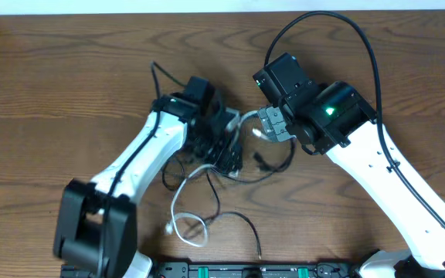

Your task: Untangle cables

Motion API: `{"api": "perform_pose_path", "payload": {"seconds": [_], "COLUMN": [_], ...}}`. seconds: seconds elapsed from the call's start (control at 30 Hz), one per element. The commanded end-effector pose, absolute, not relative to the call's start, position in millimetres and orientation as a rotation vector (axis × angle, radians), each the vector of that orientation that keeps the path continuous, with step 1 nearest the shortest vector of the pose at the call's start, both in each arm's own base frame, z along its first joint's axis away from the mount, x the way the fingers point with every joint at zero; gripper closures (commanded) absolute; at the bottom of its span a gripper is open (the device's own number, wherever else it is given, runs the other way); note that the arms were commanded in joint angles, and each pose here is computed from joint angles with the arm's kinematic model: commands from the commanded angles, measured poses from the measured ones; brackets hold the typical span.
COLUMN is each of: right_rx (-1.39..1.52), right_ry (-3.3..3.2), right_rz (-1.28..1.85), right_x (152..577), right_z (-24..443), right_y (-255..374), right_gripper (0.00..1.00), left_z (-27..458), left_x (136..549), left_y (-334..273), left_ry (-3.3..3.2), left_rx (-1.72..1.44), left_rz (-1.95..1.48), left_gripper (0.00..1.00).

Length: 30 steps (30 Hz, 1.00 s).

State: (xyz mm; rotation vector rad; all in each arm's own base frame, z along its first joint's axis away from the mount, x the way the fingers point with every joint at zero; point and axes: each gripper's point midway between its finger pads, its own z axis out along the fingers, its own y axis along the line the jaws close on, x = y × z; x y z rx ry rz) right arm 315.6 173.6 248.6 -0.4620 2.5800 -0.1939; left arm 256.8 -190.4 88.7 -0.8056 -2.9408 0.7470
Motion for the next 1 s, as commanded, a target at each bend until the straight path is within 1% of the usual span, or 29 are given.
{"api": "perform_pose_path", "payload": {"seconds": [0.0,0.07,0.13,0.2,0.3,0.43,0.57,0.77,0.97], "right_rx": [-0.473,-0.470,-0.478,-0.483,-0.443,-0.384,-0.420,-0.451,-0.547], "right_ry": [2.549,2.543,2.552,2.573,2.621,2.662,2.717,2.788,2.770], "right_rz": [-0.184,-0.173,-0.147,-0.105,-0.072,-0.064,0.027,-0.010,0.016], "right_x": [316,317,316,314,311,306,286,247,221], "right_z": [257,258,255,250,233,206,183,140,117], "right_y": [174,176,179,185,190,195,217,232,254], "right_gripper": [0.07,0.06,0.04,0.01,0.01,0.04,0.04,0.04,0.05], "left_z": [149,168,190,216,260,298,301,293,288], "left_x": [241,245,264,290,327,351,353,348,346], "left_y": [-189,-181,-172,-161,-140,-120,-117,-115,-114], "left_ry": [-2.895,-2.967,-3.137,-3.368,-3.707,-3.964,-3.986,-3.951,-3.928], "left_rx": [-1.199,-1.278,-1.309,-1.235,-1.109,-0.960,-0.941,-0.932,-0.927], "left_rz": [0.873,0.830,0.751,0.658,0.471,0.265,0.222,0.213,0.206], "left_gripper": [0.02,0.02,0.02,0.02,0.02,0.02,0.02,0.02,0.02]}}
